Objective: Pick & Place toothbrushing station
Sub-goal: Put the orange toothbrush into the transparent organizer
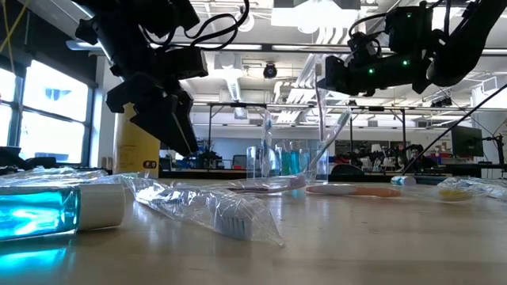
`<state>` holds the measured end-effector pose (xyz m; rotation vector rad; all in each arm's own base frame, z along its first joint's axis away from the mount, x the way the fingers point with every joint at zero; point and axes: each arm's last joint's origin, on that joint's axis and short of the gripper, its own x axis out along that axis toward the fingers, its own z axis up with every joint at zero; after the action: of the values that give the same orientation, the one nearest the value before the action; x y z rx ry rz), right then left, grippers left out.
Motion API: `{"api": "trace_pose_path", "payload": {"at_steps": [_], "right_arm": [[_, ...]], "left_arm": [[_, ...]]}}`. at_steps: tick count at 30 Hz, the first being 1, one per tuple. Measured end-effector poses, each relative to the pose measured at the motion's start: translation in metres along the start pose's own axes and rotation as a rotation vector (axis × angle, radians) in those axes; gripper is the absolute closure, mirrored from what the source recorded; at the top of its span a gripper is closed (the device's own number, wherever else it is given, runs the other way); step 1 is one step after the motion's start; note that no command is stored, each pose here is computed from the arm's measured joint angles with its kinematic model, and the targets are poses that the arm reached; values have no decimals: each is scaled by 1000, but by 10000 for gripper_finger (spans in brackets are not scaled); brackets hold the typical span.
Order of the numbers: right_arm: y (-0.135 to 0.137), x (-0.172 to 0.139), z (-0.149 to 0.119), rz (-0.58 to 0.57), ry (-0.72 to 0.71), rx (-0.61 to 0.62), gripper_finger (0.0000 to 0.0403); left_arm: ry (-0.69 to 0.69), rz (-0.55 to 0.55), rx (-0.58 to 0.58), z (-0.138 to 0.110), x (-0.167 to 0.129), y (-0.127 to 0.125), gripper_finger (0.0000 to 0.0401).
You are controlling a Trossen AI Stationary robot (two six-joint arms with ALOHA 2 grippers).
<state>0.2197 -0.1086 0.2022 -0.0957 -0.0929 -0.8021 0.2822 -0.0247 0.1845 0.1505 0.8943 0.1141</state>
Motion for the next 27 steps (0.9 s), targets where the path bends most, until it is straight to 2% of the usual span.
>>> {"api": "trace_pose_path", "payload": {"at_steps": [8,12,16,19,24,27], "right_arm": [[6,-8,21,21,-138,-44,399],[4,-7,21,6,-137,-55,399],[-8,-4,23,-24,-160,-129,399],[-26,2,29,57,-173,-114,399],[-64,20,29,207,-33,1,399],[-85,28,32,293,-27,35,399]], "left_arm": [[14,0,6,-1,0,0,173],[15,0,6,-1,0,0,173],[9,-1,3,-1,0,0,173],[5,-1,2,-1,0,0,173],[-1,-1,1,0,0,0,173],[-1,-2,0,0,0,0,173]]}}
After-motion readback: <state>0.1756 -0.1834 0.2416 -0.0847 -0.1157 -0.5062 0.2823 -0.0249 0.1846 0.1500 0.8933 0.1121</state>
